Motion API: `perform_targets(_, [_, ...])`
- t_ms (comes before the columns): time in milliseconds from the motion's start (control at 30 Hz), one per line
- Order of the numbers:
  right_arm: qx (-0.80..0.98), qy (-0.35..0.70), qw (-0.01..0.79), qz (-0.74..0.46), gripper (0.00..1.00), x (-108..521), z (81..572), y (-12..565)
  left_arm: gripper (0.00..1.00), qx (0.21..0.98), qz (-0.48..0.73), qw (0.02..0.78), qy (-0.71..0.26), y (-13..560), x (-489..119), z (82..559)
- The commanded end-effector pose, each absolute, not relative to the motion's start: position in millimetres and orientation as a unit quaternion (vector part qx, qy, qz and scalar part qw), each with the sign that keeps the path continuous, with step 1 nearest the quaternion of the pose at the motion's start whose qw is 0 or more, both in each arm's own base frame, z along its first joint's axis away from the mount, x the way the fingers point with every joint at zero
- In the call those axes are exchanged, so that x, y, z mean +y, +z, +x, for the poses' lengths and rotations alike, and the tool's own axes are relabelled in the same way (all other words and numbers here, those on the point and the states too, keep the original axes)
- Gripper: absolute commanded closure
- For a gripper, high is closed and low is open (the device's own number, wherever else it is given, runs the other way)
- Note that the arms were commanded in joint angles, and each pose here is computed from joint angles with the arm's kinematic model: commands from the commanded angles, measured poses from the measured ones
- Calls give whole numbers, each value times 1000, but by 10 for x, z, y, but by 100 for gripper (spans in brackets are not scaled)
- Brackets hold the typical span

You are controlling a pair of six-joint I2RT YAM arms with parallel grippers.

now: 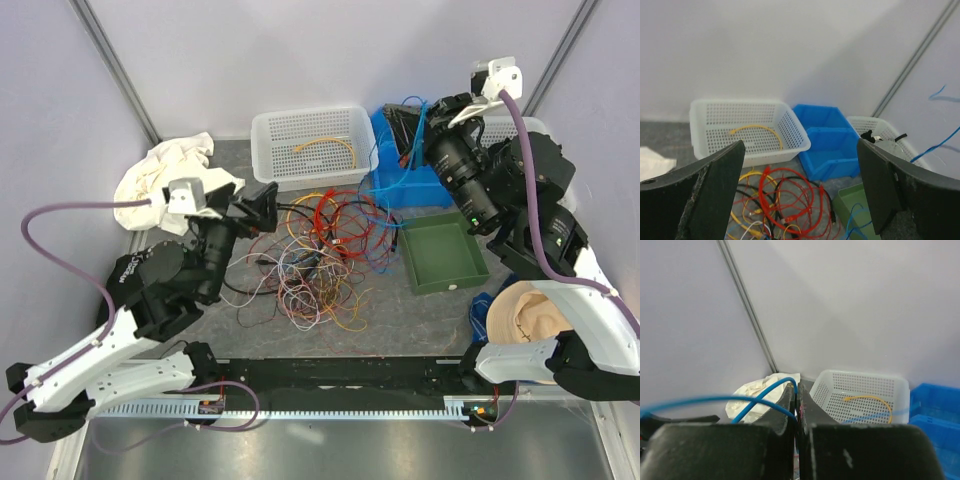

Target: Untangle the cables

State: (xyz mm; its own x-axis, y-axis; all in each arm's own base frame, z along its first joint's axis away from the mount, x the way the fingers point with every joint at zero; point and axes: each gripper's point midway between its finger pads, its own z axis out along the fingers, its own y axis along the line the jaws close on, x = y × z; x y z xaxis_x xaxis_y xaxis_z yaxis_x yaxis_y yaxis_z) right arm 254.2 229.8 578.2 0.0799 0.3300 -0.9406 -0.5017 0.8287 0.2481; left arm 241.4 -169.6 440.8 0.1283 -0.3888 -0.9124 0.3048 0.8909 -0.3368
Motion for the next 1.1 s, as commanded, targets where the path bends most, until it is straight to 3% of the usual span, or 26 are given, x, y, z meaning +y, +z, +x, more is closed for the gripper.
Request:
perform_targets(0, [671, 242, 696, -83, 100, 2433, 2696, 5302, 0, 598, -142, 736, -283, 4104, -1444, 2353])
perform_targets(67, [693, 241, 674, -93, 100, 2512, 2706, 5108, 0, 572, -129, 741, -329, 4123, -1475, 2250])
perform_targets(233, [606, 334, 720, -57, 100, 2214, 2342, 5731, 0, 551, -22, 727, -410, 3702, -1919, 2043])
perform_targets(433, [651, 343, 671, -96, 100, 2537, 2388, 5442, 0, 480, 57, 725, -491, 3380, -2305, 1812])
perform_targets(867, [656, 382, 640, -120, 100, 2655, 2240, 5371, 0, 421, 161, 738, -503, 3409, -2786, 1728])
perform_targets(1067, [656, 381, 640, -124, 100, 2622, 2207, 5336, 1, 446, 162, 740, -477, 3321, -2976, 1938])
